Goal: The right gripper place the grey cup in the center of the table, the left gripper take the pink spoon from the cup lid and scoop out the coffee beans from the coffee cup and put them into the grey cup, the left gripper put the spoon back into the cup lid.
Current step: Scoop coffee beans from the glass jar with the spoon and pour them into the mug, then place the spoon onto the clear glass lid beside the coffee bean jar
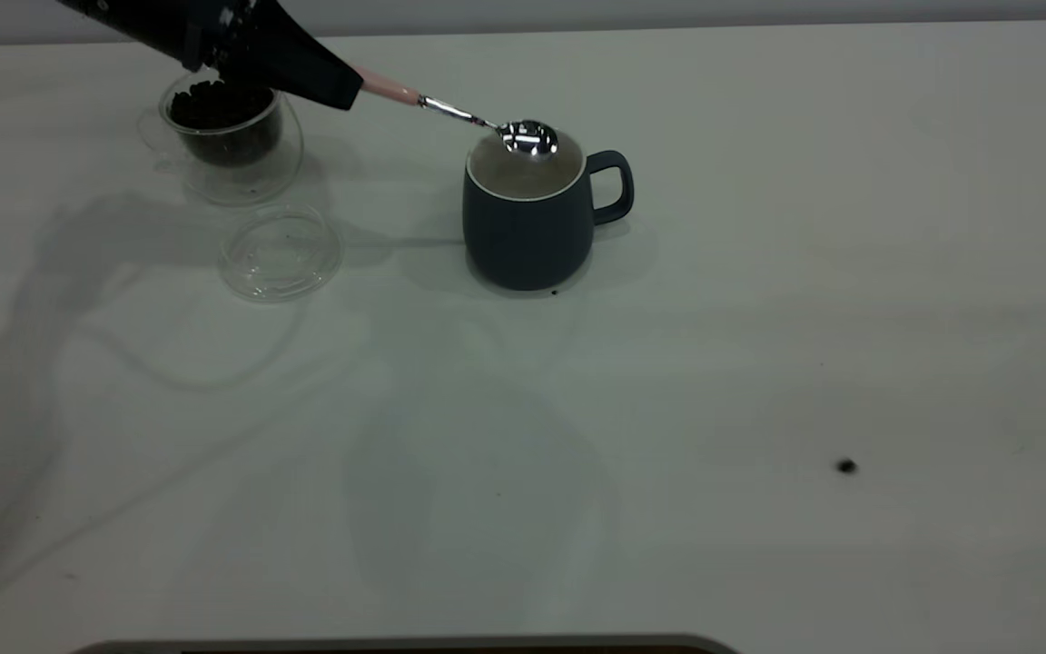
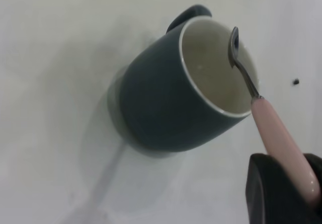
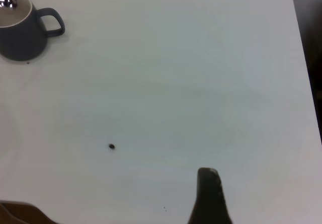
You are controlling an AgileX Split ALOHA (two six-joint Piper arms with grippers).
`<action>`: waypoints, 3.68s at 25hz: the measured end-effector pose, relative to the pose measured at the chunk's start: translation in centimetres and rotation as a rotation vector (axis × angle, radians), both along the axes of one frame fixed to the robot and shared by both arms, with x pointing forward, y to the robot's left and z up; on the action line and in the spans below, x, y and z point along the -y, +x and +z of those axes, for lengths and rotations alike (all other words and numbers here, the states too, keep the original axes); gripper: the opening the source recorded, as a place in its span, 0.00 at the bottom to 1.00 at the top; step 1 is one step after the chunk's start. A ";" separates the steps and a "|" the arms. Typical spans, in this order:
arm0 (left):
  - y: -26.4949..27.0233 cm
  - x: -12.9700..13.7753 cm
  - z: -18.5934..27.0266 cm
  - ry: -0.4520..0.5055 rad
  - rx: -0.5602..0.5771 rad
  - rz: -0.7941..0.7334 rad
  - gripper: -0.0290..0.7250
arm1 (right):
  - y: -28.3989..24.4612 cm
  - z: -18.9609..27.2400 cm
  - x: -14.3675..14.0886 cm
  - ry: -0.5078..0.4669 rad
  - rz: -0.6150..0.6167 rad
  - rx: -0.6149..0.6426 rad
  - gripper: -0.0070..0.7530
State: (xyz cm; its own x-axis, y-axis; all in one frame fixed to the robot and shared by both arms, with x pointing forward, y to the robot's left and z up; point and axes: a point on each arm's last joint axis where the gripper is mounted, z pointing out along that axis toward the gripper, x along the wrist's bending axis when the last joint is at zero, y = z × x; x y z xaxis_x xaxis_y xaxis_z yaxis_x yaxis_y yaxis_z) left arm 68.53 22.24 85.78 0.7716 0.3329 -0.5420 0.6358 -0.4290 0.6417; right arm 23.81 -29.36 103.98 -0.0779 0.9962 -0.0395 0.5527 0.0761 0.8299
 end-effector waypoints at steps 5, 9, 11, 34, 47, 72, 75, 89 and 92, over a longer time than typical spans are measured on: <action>0.2 -2.9 3.9 -0.031 -0.134 0.147 0.21 | 0.0 0.0 0.0 0.000 0.000 0.000 0.79; 0.3 -7.4 6.4 -0.046 -0.182 0.294 0.21 | 0.0 0.0 0.0 0.000 0.000 0.000 0.79; -0.1 -9.5 6.9 -0.052 -0.206 0.359 0.21 | 0.0 0.0 0.0 0.000 0.000 0.000 0.79; -8.9 -17.1 -3.3 -0.045 -0.567 0.532 0.21 | 0.0 0.0 0.0 0.000 0.000 0.000 0.79; -8.1 -17.2 -6.7 -0.087 -0.560 0.678 0.21 | 0.0 0.0 0.0 0.000 0.000 0.000 0.79; -7.2 -14.7 -8.8 -0.064 -0.561 0.699 0.21 | 0.0 0.0 0.0 0.000 0.000 0.000 0.79; -7.2 -14.7 -8.8 -0.063 -0.560 0.699 0.21 | 0.0 0.0 0.0 0.000 0.000 0.000 0.79; -7.0 -13.6 -8.8 -0.028 -0.458 0.613 0.62 | 0.0 0.0 0.0 0.000 0.000 0.000 0.79; -6.7 -14.0 -8.4 0.020 -0.414 0.565 0.75 | 0.0 0.0 0.0 0.000 0.000 0.000 0.79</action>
State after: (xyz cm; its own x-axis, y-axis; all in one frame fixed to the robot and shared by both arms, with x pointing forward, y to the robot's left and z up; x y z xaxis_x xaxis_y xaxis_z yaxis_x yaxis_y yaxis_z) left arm 61.81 36.21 77.36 0.2091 0.6349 -0.7438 0.9553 0.0301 0.2942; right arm 23.81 -29.36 103.98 -0.0779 0.9962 -0.0395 0.5527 0.0761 0.8299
